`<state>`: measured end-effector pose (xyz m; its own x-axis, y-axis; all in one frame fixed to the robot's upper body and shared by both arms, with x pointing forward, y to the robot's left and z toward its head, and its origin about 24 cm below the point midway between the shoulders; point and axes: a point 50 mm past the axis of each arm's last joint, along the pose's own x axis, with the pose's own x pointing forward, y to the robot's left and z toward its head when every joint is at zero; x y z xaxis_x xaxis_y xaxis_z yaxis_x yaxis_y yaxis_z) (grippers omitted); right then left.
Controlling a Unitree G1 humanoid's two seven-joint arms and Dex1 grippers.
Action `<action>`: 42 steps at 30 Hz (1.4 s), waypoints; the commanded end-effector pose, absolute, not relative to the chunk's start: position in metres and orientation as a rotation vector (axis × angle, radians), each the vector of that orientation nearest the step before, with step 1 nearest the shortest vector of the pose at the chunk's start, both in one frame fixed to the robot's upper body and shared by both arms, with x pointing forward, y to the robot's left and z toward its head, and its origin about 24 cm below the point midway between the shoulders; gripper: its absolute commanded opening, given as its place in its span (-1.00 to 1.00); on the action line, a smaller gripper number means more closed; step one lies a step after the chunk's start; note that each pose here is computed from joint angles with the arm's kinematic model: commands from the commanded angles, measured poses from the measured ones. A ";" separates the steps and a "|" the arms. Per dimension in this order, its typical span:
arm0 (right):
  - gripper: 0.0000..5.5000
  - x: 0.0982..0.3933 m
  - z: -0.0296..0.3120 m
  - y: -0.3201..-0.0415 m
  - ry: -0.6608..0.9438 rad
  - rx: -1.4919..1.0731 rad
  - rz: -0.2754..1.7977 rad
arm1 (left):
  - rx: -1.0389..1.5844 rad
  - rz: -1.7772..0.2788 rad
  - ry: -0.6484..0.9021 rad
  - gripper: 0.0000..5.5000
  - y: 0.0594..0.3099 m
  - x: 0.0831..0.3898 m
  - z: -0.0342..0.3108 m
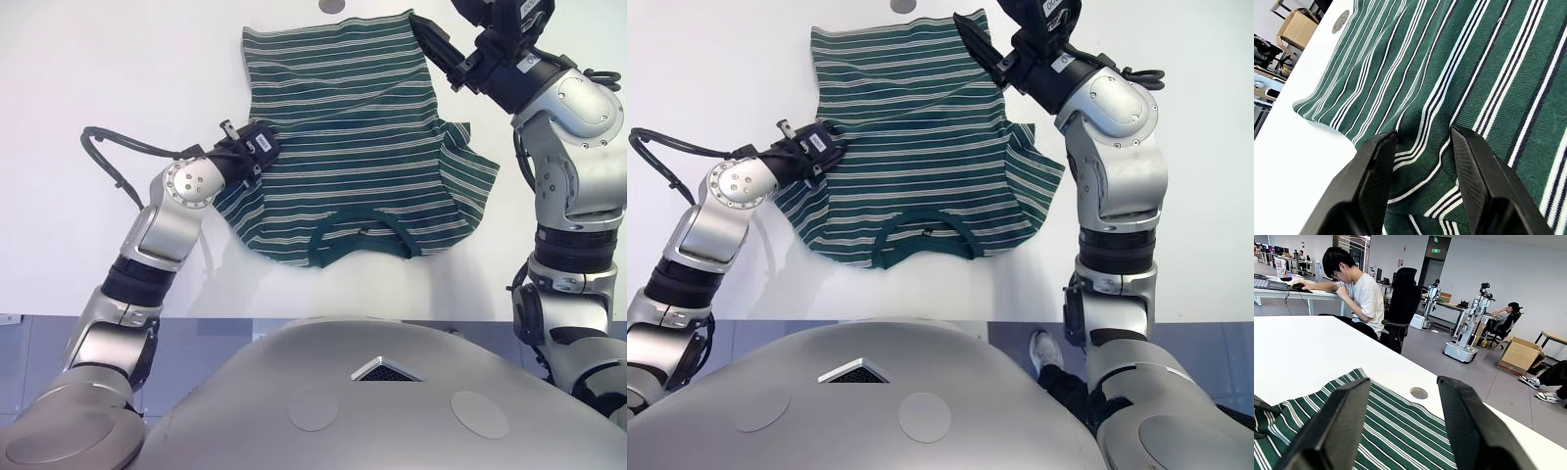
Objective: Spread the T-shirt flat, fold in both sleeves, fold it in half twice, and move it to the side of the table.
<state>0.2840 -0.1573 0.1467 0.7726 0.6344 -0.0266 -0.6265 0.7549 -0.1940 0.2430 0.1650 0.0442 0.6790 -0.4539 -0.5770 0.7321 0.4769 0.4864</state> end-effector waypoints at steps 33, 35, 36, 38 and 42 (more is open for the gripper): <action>-0.08 0.256 0.110 -0.184 0.047 -0.249 0.500 | -0.548 0.072 0.954 -0.27 0.233 0.119 0.034; -0.08 0.256 0.109 -0.183 0.049 -0.258 0.503 | -0.560 0.057 0.942 -0.27 0.231 0.121 0.034; -0.08 0.256 0.109 -0.183 0.050 -0.263 0.507 | -0.552 0.045 0.946 -0.27 0.229 0.121 0.033; -0.08 0.257 0.108 -0.182 0.052 -0.271 0.513 | -0.544 0.024 0.953 -0.27 0.225 0.120 0.032; -0.08 0.256 0.106 -0.179 0.057 -0.276 0.523 | -0.536 0.011 0.953 -0.27 0.220 0.123 0.029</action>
<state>0.2557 -0.1791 0.1065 0.8700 0.4788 -0.1176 -0.4927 0.8370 -0.2380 0.1382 0.2272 0.0535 0.7064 -0.1855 -0.6831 -0.1541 0.9016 -0.4041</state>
